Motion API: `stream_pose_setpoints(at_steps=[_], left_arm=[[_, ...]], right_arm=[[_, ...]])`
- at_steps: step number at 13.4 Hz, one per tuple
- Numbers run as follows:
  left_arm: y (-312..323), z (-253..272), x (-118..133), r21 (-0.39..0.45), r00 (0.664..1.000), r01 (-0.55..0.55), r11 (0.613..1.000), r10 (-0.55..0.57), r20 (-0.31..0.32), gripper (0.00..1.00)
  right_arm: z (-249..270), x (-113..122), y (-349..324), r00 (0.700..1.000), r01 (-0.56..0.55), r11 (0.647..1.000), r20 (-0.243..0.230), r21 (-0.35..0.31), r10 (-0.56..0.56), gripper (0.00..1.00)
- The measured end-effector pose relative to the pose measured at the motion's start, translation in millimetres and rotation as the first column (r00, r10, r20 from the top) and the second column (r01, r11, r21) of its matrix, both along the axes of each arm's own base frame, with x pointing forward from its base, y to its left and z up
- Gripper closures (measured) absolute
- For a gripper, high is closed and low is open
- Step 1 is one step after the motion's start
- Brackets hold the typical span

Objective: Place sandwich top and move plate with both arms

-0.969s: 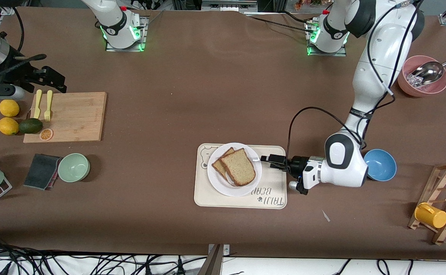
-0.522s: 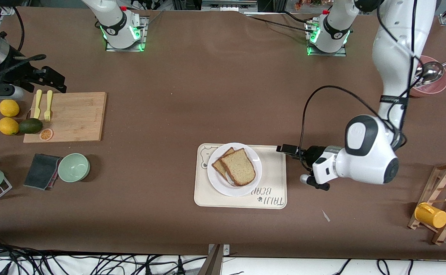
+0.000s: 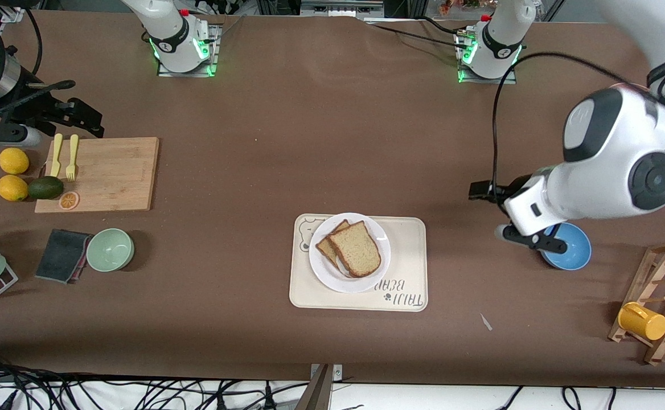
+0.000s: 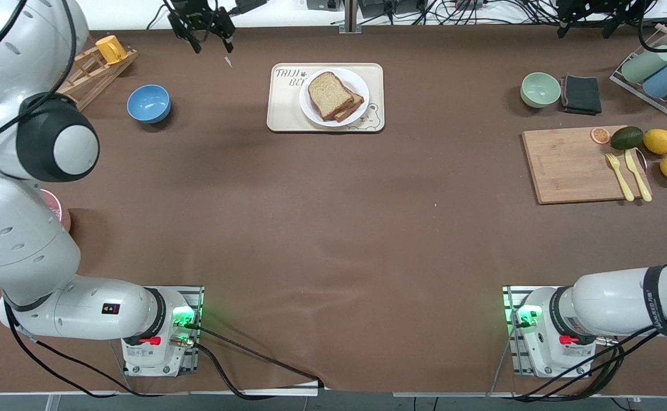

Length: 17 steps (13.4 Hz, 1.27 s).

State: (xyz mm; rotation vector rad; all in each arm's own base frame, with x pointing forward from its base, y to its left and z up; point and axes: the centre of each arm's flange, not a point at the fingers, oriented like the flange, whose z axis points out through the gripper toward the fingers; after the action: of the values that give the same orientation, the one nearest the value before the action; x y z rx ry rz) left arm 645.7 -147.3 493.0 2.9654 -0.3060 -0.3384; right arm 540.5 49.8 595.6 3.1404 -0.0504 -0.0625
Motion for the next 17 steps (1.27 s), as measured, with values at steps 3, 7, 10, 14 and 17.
stream_pose_setpoints(at_steps=[3,7,10,14,17], left_arm=[[-7.3,59.4,-29.3,0.151,0.997,-0.037,0.988,0.026,0.071,0.0],[-8.3,110.9,-64.3,0.151,0.963,-0.103,0.983,0.061,0.262,0.0],[33.4,94.6,-93.0,0.135,0.937,-0.178,0.975,0.125,0.327,0.0],[59.7,85.4,-105.1,0.159,0.945,-0.217,0.963,0.166,0.283,0.0],[56.1,84.1,-110.1,0.136,0.955,-0.217,0.967,0.181,0.234,0.0]], right_arm=[[2.8,-1.4,0.3,1.0,0.0,1.0,0.004,0.0,0.0,0.0],[3.4,-2.3,0.3,1.0,0.0,1.0,0.001,-0.001,0.001,0.0],[3.3,-2.3,0.3,1.0,0.0,1.0,0.001,-0.001,0.0,0.0],[3.4,-2.2,0.2,1.0,0.0,1.0,0.001,-0.001,0.0,0.0],[3.5,-2.2,0.2,1.0,0.0,1.0,0.002,-0.001,0.0,0.0]])
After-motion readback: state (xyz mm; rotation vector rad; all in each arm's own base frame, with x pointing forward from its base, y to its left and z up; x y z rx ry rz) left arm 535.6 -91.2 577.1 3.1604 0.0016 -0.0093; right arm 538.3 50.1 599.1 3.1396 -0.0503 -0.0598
